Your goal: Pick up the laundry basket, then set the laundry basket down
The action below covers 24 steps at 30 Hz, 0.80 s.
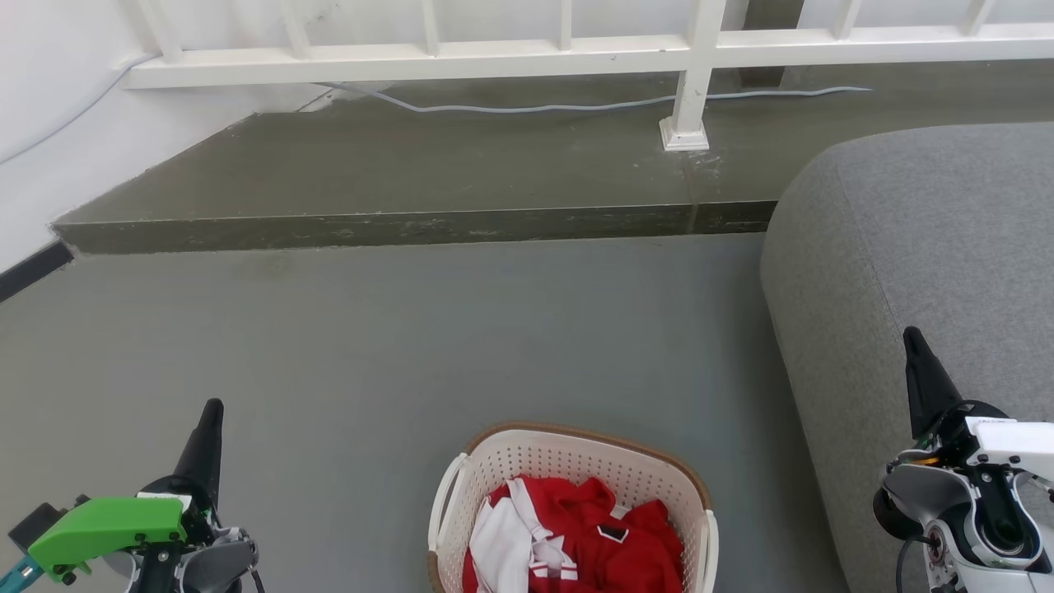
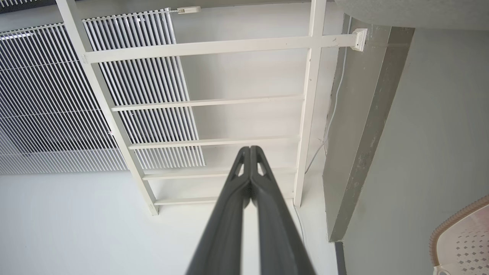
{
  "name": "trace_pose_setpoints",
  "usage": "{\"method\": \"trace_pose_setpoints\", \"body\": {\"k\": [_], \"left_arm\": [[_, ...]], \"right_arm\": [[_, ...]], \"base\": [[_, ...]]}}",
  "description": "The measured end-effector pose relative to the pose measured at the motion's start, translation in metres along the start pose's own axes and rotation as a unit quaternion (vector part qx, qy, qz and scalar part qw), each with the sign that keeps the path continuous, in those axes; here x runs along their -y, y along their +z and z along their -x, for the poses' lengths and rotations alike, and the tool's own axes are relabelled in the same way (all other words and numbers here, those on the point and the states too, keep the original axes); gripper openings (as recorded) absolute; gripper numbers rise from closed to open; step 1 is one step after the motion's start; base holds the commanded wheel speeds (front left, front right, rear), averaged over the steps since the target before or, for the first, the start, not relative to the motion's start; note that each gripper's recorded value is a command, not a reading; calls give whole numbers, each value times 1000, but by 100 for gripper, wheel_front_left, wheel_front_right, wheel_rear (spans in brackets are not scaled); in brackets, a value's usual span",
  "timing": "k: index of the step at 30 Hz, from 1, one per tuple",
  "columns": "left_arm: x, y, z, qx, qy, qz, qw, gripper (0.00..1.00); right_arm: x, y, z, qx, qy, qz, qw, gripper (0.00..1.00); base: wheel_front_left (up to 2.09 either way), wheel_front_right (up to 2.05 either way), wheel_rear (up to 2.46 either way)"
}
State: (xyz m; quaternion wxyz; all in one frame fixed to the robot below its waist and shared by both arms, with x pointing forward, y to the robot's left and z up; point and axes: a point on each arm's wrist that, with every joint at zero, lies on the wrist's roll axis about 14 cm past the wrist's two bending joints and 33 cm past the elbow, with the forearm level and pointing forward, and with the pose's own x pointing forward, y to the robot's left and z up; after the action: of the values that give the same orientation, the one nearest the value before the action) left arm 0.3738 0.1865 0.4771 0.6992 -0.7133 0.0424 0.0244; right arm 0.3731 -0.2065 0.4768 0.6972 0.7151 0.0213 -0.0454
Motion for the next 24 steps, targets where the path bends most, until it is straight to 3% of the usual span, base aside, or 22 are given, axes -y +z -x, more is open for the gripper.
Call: {"method": "trace_pose_setpoints", "body": {"k": [24], "left_arm": [[0,1,0,1,0,0,1000,0]], "right_arm": [[0,0,0,1,0,0,1000,0]], "base": [[0,0,0]]}}
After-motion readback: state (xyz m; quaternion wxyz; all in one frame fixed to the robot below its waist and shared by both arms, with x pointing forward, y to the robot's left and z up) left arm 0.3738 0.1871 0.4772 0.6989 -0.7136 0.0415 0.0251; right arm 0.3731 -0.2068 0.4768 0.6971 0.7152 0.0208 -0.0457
